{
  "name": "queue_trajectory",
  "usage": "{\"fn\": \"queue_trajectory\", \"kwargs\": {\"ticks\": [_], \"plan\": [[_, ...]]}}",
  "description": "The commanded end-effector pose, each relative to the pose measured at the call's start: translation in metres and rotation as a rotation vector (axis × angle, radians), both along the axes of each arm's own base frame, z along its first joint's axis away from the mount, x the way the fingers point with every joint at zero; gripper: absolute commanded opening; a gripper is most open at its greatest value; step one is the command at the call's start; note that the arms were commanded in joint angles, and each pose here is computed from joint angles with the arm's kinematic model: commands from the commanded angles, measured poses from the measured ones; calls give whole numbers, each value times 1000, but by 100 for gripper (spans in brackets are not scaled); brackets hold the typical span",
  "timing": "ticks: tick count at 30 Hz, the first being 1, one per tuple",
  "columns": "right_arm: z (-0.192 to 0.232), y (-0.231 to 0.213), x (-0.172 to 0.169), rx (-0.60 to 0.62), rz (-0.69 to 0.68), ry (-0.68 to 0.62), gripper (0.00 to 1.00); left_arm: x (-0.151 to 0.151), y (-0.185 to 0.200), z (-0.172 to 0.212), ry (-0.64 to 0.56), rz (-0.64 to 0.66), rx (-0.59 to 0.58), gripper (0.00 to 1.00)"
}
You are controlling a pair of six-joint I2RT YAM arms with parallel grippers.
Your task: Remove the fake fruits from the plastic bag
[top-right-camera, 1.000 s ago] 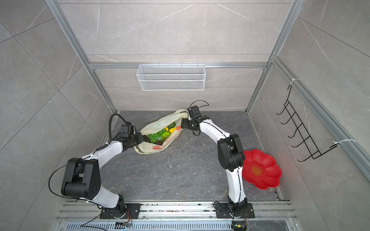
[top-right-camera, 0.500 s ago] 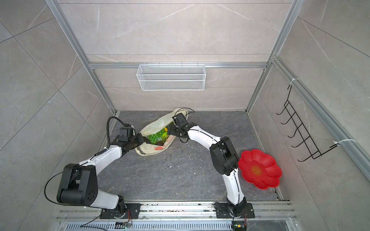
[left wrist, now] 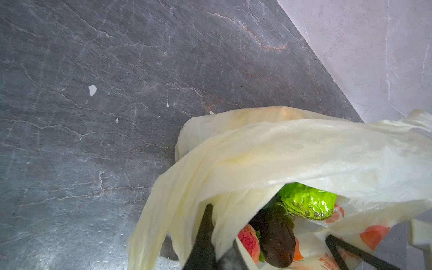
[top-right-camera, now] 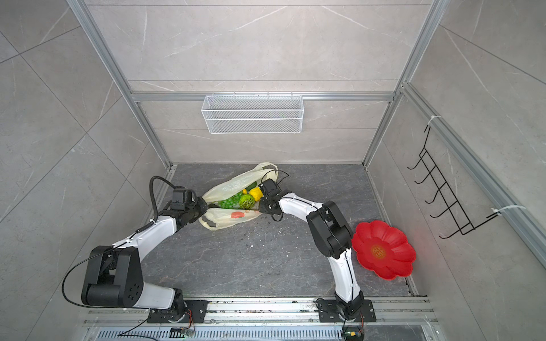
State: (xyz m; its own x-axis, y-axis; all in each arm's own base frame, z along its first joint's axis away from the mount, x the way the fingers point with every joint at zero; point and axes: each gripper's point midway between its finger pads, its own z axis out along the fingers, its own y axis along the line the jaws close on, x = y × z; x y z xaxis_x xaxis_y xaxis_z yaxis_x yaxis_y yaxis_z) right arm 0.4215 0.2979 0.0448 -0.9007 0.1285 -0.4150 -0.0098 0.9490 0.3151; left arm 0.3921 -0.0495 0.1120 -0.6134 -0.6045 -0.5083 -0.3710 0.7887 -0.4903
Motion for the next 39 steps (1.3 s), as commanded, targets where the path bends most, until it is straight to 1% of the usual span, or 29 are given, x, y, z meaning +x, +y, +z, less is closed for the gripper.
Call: {"fn": "queue_trajectory", "kwargs": {"ticks": [1, 3, 5, 6, 8, 9, 10, 12, 13, 17, 19, 22, 25, 28, 31, 34, 37, 39], "plan": [[19, -8, 0, -15, -2, -62, 8, 7, 3, 10, -37, 30, -17, 0], [22, -10, -2, -10, -1, -69, 9, 9, 0, 11, -42, 16, -21, 0], [29, -7, -3, 5, 15, -79, 13, 9, -3, 11, -42, -7, -23, 0], [34, -7, -4, 7, 19, -82, 18, 9, -5, 10, -42, -17, -23, 0], [45, -8, -6, 8, 32, -93, 33, 7, -9, 8, -42, -36, -22, 0], [52, -11, -9, 4, 37, -97, 44, 5, -11, 7, -44, -46, -17, 0], [58, -16, -11, -8, 41, -104, 52, 3, -14, 6, -46, -61, -11, 0], [71, -27, -18, -45, 47, -116, 62, 0, -19, 5, -49, -83, 3, 0], [77, -35, -21, -65, 47, -122, 65, -2, -21, 4, -53, -90, 10, 0], [104, -89, -40, -192, 1, -145, 75, -9, -25, 4, -63, -106, 31, 2], [112, -133, -51, -280, -70, -130, 78, -11, -23, 4, -63, -102, 37, 5], [116, -196, -69, -365, -188, -69, 79, -12, -23, 8, -70, -106, 45, 5], [114, -253, -90, -413, -315, -17, 81, -14, -23, 9, -73, -105, 53, 6], [108, -296, -110, -439, -437, 37, 85, -15, -22, 7, -67, -106, 61, 6], [99, -322, -129, -440, -530, 91, 87, -15, -21, 7, -67, -105, 72, 6], [84, -341, -145, -421, -600, 147, 87, -15, -21, 6, -67, -104, 70, 6], [64, -352, -156, -393, -644, 214, 85, -15, -22, 4, -61, -107, 67, 6], [55, -356, -160, -408, -657, 241, 83, -15, -22, 3, -59, -109, 65, 6]]}}
